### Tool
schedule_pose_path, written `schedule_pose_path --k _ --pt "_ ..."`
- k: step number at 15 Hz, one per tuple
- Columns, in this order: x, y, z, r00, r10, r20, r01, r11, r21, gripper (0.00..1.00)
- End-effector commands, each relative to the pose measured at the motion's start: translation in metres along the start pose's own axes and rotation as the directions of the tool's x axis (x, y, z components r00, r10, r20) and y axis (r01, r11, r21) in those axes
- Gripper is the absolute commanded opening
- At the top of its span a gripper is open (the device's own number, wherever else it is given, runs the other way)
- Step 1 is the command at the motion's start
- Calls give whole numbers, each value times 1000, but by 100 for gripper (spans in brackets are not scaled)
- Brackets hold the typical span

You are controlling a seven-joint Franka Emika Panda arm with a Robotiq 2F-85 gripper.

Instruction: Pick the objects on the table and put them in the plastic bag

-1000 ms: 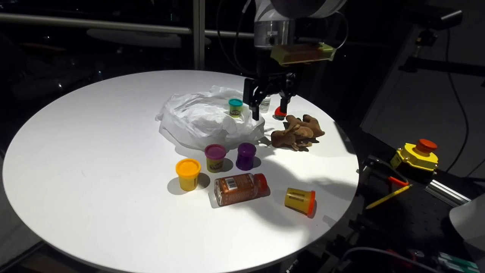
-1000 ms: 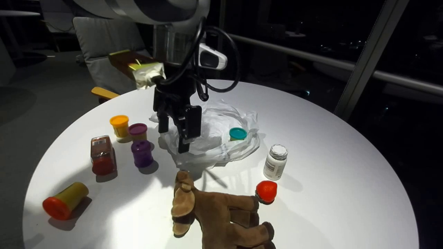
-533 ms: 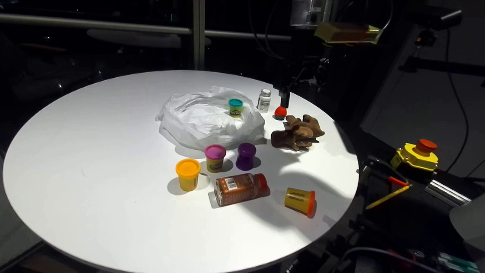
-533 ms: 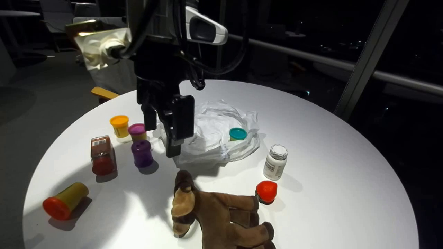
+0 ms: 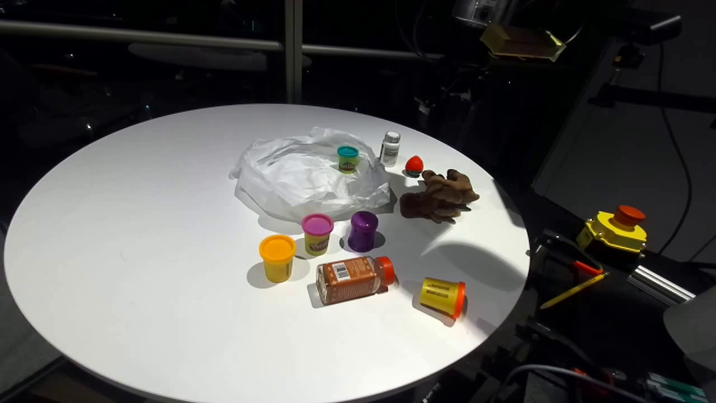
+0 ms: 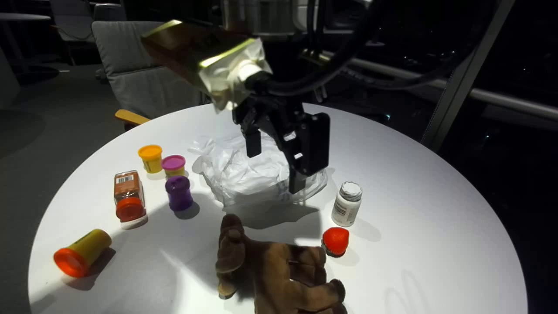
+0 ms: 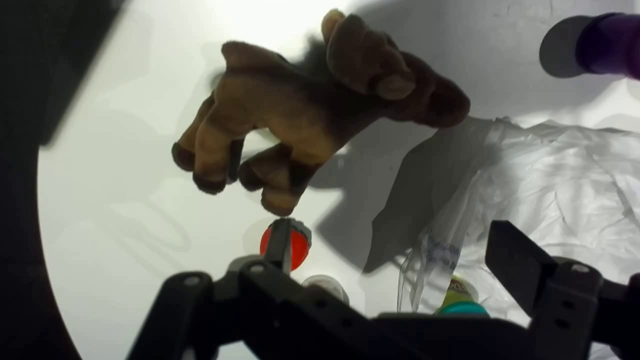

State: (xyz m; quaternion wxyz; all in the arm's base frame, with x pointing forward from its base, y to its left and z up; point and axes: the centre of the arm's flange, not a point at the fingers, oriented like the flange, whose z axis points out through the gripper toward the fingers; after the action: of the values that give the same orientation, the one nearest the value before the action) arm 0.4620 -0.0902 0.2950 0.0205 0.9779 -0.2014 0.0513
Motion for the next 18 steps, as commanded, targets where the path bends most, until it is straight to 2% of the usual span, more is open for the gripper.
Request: schedule_pose_path --k 1,6,10,16,17,18 --pt "30 6 -8 997 -14 -73 13 1000 -11 100" --pt "83 14 -7 996 -12 -84 13 1000 8 100" --pt "120 34 4 997 27 -69 -24 999 47 100" --pt "147 70 26 998 57 -1 -56 994 96 100" --pt "145 69 27 998 57 16 -59 994 92 100" --pt "129 68 25 998 63 -2 -63 995 75 100"
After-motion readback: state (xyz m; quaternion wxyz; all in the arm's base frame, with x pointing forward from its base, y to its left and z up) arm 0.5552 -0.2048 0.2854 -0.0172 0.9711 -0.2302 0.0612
